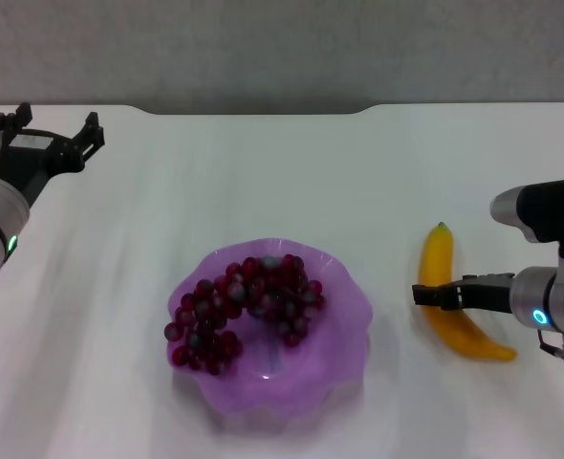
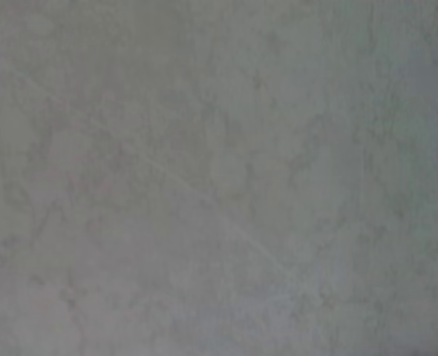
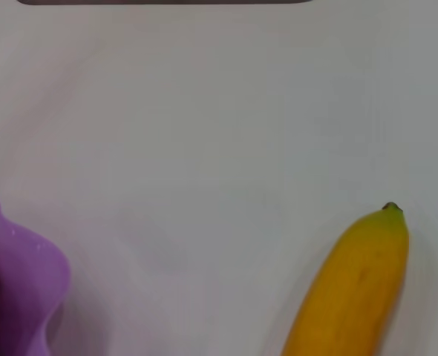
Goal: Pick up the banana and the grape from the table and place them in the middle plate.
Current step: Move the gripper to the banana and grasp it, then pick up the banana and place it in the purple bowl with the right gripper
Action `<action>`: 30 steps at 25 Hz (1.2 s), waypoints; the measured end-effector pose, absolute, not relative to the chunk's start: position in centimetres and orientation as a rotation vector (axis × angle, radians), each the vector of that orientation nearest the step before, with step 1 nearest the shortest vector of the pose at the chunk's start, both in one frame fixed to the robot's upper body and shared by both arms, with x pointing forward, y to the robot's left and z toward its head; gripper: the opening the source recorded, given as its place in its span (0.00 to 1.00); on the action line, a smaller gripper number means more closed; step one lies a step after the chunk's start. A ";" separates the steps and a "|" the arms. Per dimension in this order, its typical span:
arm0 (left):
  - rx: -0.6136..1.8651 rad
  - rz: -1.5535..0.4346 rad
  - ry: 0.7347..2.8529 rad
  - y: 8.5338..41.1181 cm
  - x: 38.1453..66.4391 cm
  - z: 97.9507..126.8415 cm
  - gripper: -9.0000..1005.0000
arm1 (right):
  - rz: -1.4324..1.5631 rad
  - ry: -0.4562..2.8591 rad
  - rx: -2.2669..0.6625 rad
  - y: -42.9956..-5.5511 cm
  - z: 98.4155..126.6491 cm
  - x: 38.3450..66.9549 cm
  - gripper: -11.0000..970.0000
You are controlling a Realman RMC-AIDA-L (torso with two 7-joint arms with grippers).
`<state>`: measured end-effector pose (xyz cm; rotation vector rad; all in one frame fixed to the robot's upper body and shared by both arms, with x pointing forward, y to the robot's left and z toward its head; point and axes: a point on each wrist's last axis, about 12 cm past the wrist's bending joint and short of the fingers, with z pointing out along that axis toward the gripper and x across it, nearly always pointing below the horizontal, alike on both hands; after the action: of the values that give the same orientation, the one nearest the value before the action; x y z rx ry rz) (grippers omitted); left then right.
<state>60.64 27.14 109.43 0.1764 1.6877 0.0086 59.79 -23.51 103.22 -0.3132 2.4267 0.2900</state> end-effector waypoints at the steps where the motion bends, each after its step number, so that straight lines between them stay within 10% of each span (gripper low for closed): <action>1: 0.177 0.008 1.687 27.1 60.6 109.4 0.89 | 0.288 2.428 -0.311 -23.6 103.2 59.8 0.91; 30: 0.171 0.004 1.686 27.2 60.6 109.4 0.89 | 0.301 2.416 -0.269 -23.4 102.8 59.7 0.50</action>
<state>60.59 27.16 109.43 0.1705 1.6864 0.0041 59.75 -23.42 102.85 -0.2694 2.4160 0.3009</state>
